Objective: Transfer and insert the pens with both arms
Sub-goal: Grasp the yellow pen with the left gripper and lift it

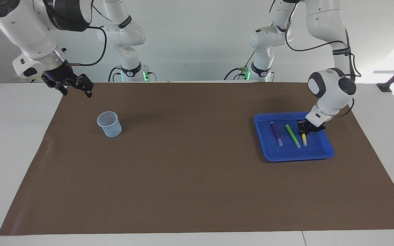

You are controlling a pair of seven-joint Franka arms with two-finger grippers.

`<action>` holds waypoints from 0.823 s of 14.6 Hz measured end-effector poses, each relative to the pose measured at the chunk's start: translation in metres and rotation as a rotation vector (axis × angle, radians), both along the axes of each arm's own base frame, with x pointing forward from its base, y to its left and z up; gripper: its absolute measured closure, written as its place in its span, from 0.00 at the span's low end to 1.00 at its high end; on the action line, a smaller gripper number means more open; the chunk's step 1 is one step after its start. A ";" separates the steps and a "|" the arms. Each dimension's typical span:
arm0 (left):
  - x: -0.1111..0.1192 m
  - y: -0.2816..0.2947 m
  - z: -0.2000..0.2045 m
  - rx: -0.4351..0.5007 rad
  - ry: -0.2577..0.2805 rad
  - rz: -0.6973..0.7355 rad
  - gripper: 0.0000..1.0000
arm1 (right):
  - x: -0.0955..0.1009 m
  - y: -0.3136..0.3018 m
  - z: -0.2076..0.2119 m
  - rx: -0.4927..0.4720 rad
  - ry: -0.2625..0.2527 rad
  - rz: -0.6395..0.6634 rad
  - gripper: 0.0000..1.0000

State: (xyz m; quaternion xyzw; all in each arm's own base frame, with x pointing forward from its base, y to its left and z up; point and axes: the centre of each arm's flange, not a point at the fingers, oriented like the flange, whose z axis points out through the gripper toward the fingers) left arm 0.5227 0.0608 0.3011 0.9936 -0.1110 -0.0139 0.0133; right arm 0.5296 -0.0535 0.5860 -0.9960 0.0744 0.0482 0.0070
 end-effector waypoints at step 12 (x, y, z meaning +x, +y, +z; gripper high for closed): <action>0.040 -0.048 0.087 0.011 0.113 0.188 0.83 | -0.002 0.038 0.006 0.160 -0.008 0.032 0.00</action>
